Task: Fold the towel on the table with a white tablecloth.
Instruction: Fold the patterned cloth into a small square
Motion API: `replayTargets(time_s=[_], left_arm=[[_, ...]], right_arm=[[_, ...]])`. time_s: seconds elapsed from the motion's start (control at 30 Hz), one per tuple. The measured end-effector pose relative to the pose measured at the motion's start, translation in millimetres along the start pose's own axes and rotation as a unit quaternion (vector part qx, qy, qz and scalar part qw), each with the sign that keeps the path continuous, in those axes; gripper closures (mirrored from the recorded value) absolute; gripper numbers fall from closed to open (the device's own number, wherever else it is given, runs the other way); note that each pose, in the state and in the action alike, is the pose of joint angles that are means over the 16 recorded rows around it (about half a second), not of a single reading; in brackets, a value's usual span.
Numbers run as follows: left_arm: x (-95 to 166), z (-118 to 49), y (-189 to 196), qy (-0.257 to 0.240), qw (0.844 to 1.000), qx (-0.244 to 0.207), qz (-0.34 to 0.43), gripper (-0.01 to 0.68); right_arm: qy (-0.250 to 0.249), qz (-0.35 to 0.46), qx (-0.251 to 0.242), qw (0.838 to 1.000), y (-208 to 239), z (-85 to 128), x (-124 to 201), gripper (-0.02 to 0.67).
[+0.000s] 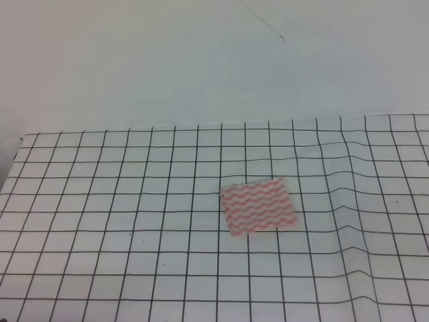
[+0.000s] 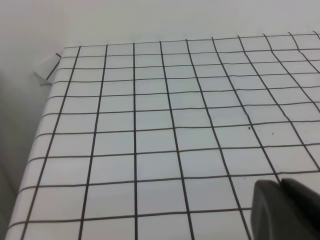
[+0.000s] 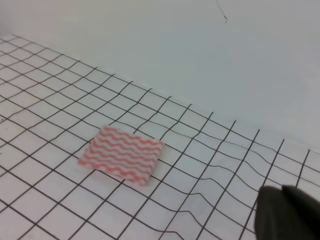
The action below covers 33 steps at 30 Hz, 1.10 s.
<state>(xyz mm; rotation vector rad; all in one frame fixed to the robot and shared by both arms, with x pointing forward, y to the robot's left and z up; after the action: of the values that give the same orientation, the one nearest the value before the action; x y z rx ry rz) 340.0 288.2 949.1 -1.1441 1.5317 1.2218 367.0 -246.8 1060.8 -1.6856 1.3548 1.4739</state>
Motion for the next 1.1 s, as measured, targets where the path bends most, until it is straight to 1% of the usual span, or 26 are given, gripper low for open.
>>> replayTargets(time_s=[0.27, 0.4, 0.5, 0.63, 0.83, 0.97, 1.1], left_arm=[[0.0, 0.0, 0.0, -0.002, 1.000, 0.000, 0.000, 0.673], [0.0, 0.0, 0.0, -0.003, 1.000, 0.000, 0.000, 0.673], [0.1, 0.0, 0.0, -0.003, 1.000, 0.000, 0.000, 0.673], [0.1, 0.0, 0.0, -0.003, 1.000, 0.000, 0.000, 0.673], [0.2, 0.0, 0.0, -0.003, 1.000, 0.000, 0.001, 0.674], [0.2, 0.0, 0.0, -0.003, 1.000, 0.000, 0.001, 0.674], [0.2, 0.0, 0.0, -0.003, 1.000, 0.000, 0.001, 0.674]], right_arm=[[0.069, 0.009, 0.028, 0.997, 1.4, -7.9, 2.2, 0.650], [0.098, 0.015, 0.059, 0.993, 3.0, -16.6, 2.9, 0.651], [0.104, 0.019, 0.088, 0.990, 4.9, -24.6, 3.3, 0.651], [0.067, 0.022, 0.128, 0.989, 7.4, -34.9, 5.1, 0.651], [-0.018, 0.021, 0.180, 0.983, 10.7, -45.1, 17.4, 0.652], [-0.069, 0.015, 0.205, 0.976, 13.9, -44.8, 32.6, 0.652], [-0.101, 0.007, 0.222, 0.970, 17.7, -38.5, 52.5, 0.652]])
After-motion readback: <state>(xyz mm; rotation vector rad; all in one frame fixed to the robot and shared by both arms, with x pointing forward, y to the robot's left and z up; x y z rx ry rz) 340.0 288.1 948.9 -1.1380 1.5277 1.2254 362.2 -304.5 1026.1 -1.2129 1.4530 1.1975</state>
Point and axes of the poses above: a point on each arm's last joint axis where the gripper is mounted, y pointing back along that axis away from the gripper, z along the wrist's bending axis when the last joint is at zero, x = y × z, the point moved 5 cm from there along -y, pointing out along that axis toward the gripper, and after that the axes turned 4 degrees about y, right-handed, at the moved point
